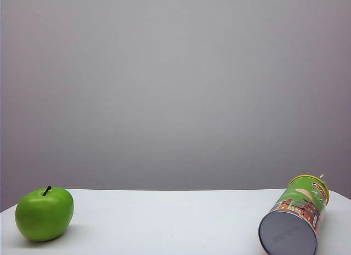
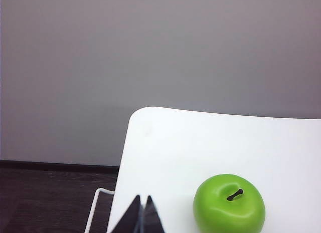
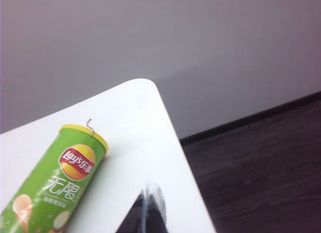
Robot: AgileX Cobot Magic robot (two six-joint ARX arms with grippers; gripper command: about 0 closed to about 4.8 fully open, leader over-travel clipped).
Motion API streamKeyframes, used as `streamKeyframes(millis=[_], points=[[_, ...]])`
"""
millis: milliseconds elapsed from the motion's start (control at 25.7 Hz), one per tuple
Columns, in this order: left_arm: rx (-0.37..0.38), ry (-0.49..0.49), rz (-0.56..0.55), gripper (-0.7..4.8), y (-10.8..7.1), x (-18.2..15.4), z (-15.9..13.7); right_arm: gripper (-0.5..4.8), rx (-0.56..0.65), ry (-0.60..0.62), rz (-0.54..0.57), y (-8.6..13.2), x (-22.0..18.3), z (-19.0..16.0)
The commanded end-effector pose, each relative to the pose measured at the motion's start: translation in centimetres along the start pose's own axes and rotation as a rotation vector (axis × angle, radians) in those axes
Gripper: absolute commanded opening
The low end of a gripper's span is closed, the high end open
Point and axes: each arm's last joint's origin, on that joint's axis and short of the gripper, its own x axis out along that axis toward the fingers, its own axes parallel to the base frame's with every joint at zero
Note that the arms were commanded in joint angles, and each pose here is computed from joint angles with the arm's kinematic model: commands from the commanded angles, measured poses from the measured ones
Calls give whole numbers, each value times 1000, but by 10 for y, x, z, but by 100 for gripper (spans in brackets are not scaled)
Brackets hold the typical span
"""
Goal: Pick up the green bucket of chips from the desk, place it near the apple, and finally stand it up.
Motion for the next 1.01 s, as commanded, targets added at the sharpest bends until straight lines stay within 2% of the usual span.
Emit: streamKeyframes(millis=[39,272,350,466,583,622,738,894,1010], points=[[0,-11,-4,-5,0,0,2,1,-17,-10,4,0,0,0],[-6,-11,-12,-5,0,-1,3,1,-18,-9,8,0,0,0],[-42,-13,-94,-5,-3,-3,10,1,-17,-5,65,2,0,1],[-85,-38,-80,-5,-2,-8,30,-1,-7,-35,125,6,-2,9],[-104,-81,-69,-5,-2,-12,56,-1,-1,-86,90,9,-8,27],[-104,-97,-71,-5,-2,-13,75,-1,4,-123,76,12,-13,41],[-102,-83,-91,-5,-3,-9,105,-1,37,-181,56,15,-21,61],[-39,-21,-170,-5,-7,7,146,-1,58,-207,64,21,-25,82],[60,114,-362,-4,-13,34,183,-1,65,-158,92,29,-17,100]])
